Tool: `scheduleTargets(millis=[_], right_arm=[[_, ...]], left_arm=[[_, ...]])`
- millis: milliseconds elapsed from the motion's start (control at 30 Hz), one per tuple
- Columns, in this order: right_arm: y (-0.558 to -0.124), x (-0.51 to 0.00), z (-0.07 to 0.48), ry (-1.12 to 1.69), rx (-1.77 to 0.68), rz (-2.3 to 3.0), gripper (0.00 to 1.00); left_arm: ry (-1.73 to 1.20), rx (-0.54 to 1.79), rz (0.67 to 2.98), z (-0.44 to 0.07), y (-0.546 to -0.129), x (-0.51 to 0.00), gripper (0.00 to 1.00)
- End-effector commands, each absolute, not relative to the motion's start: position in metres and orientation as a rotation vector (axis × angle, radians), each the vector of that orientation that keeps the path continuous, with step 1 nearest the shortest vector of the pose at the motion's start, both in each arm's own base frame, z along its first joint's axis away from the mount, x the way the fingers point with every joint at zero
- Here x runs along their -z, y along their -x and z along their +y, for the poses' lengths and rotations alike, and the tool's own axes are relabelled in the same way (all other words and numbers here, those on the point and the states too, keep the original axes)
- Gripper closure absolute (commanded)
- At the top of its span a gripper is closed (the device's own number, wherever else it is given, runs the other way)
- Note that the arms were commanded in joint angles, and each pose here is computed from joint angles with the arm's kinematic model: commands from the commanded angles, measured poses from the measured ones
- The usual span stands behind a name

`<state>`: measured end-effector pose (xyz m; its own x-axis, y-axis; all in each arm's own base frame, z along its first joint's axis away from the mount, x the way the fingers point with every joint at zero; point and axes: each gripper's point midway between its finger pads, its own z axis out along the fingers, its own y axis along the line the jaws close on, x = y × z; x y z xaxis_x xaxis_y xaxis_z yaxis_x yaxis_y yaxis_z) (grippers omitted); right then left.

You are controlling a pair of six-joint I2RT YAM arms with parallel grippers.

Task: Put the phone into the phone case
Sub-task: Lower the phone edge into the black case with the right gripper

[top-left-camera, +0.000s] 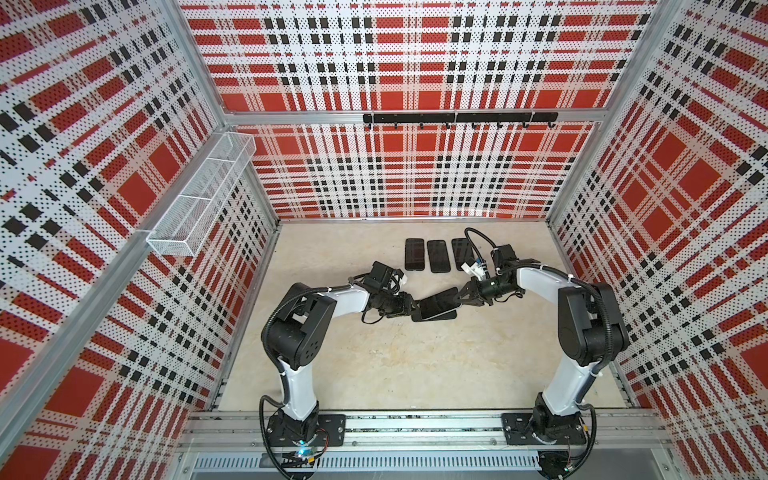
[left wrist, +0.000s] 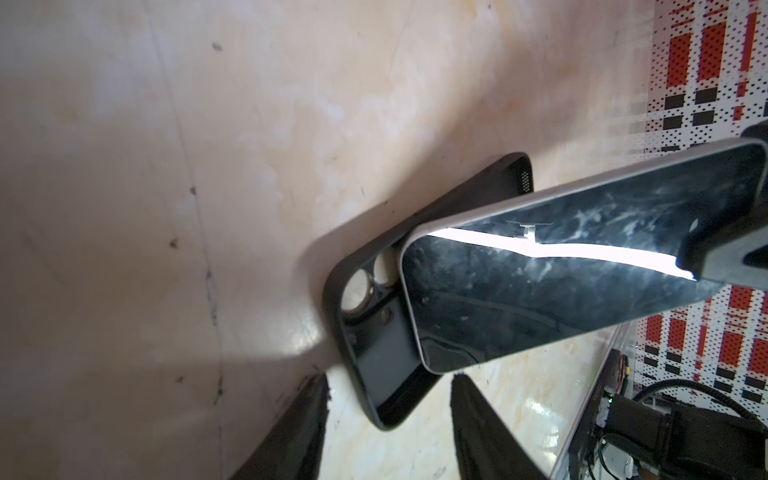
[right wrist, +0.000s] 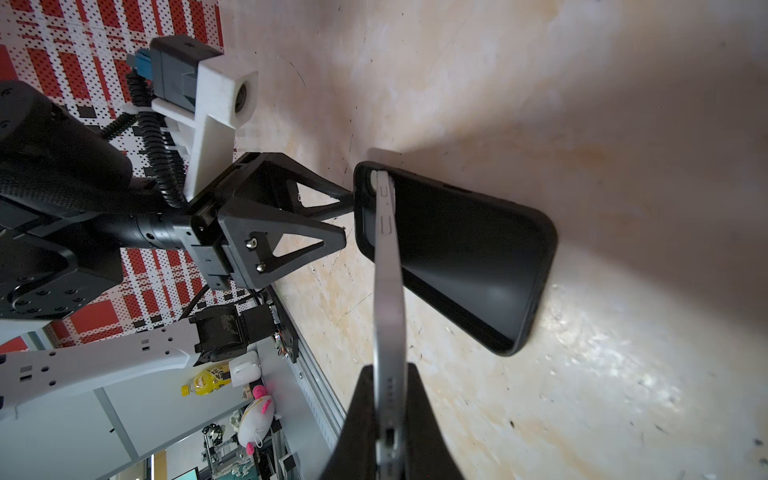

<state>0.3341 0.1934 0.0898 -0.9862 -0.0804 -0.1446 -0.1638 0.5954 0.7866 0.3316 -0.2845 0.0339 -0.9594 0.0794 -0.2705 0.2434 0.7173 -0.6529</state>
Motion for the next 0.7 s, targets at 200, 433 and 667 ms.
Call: scheduleTargets(millis=[200, 433, 667], right_arm=[[-0.324, -0.07, 0.198, 0.214, -1.382, 2.746, 1.0], [-0.319, -0.058, 0.207, 0.22, -1.406, 2.77, 1.0], [-0.316, -0.046, 0.217, 0.22, -1.431, 2.787, 1.0]], left_arm=[[-0.25, 1.116, 2.71, -0.287, -0.328, -0.029, 0.51], [-0.246, 1.122, 2.709, -0.287, -0.328, -0.028, 0.51], [-0.254, 1.127, 2.707, -0.288, -0.328, -0.029, 0.48]])
